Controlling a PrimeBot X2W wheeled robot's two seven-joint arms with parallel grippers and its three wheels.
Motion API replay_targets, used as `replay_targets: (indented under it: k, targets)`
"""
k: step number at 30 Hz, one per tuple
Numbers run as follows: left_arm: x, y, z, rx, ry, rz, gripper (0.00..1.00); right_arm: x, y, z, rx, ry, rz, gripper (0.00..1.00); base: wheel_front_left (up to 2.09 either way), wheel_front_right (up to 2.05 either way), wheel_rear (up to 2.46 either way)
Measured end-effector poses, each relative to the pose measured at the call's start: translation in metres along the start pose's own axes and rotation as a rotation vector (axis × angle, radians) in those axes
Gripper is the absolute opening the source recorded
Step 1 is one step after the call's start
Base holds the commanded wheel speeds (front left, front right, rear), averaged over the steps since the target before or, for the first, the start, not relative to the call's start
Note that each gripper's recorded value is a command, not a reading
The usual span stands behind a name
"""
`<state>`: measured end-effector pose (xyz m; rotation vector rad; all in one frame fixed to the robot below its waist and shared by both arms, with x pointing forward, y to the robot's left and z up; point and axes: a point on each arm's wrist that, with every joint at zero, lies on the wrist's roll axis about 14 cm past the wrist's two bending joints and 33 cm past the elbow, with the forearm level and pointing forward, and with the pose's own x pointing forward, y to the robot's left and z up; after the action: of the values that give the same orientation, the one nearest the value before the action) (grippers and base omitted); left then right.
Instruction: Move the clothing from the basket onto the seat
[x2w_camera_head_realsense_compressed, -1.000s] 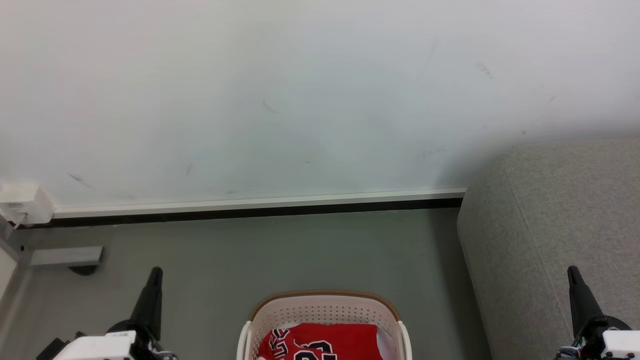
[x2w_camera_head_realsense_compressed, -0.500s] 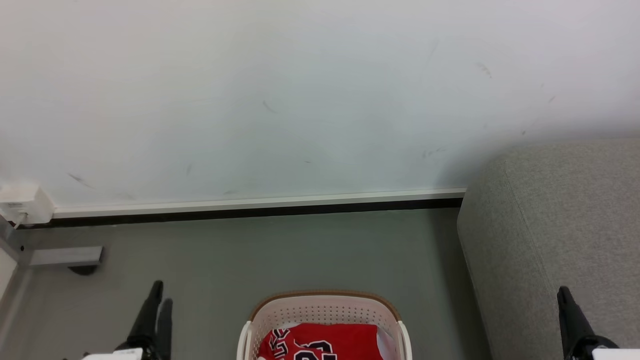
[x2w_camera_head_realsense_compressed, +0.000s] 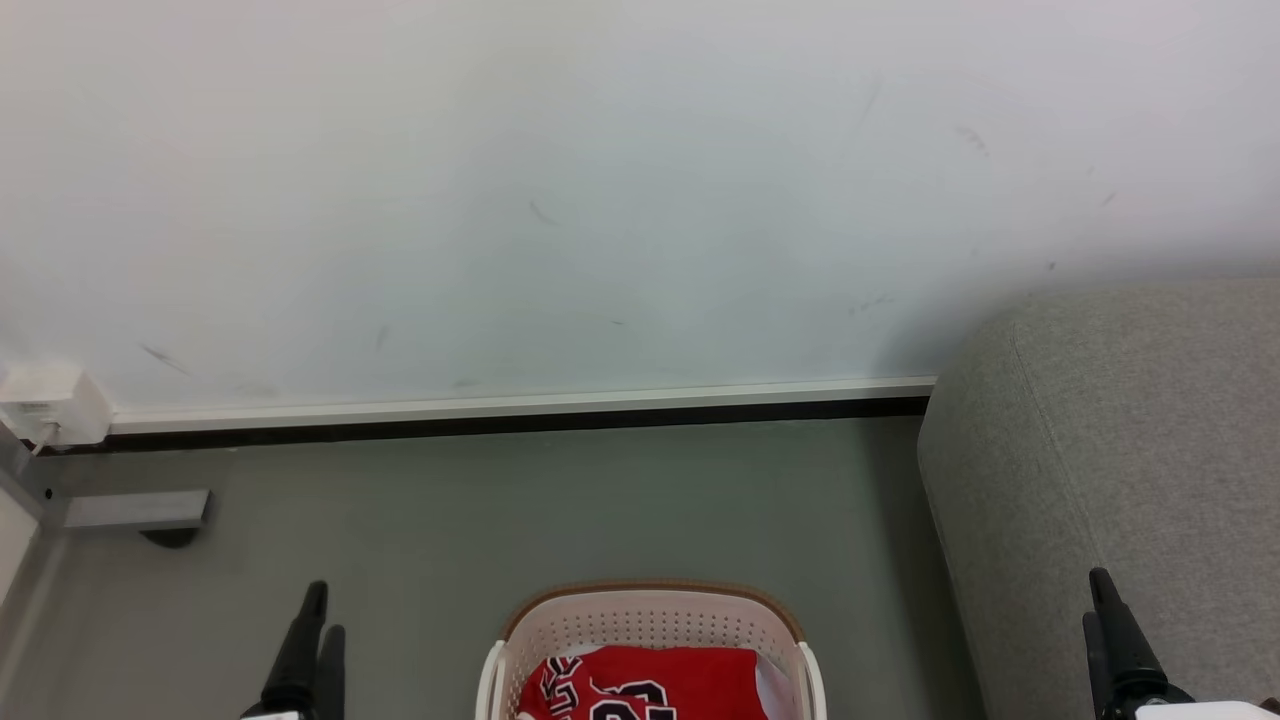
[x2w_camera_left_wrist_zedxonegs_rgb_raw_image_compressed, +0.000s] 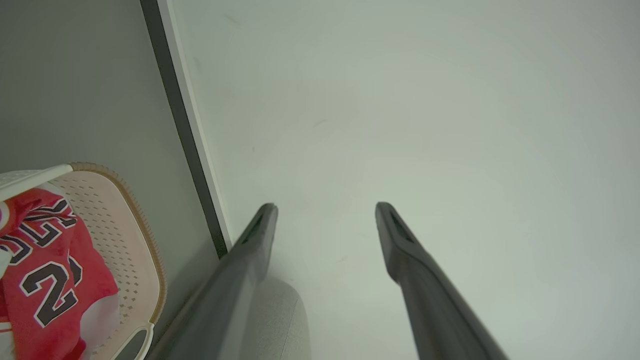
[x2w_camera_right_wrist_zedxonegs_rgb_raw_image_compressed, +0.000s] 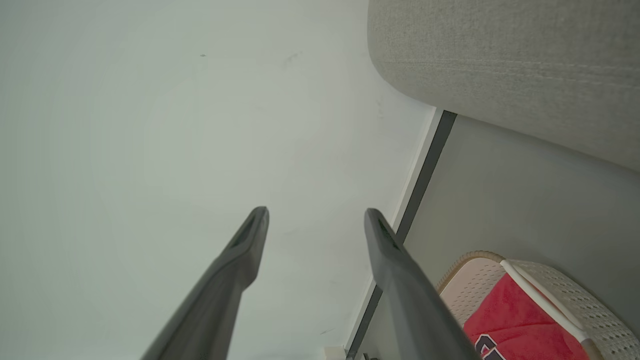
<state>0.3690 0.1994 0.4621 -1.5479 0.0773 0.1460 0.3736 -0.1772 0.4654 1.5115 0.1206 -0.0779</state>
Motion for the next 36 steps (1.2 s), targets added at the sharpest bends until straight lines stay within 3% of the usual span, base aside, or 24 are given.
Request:
replay_targets:
  k: [13, 36]
  targets:
    - [-0.001, 0.000, 0.006, 0.152, -0.037, 0.003, 1.00, 0.006, 0.014, -0.012, -0.248, 0.017, 0.040, 1.00, 0.00, 0.00, 0.00]
    - [-0.003, -0.015, 0.000, 0.559, -0.052, -0.041, 1.00, 0.010, 0.036, -0.042, -0.762, 0.063, 0.156, 1.00, 0.00, 0.00, 0.00]
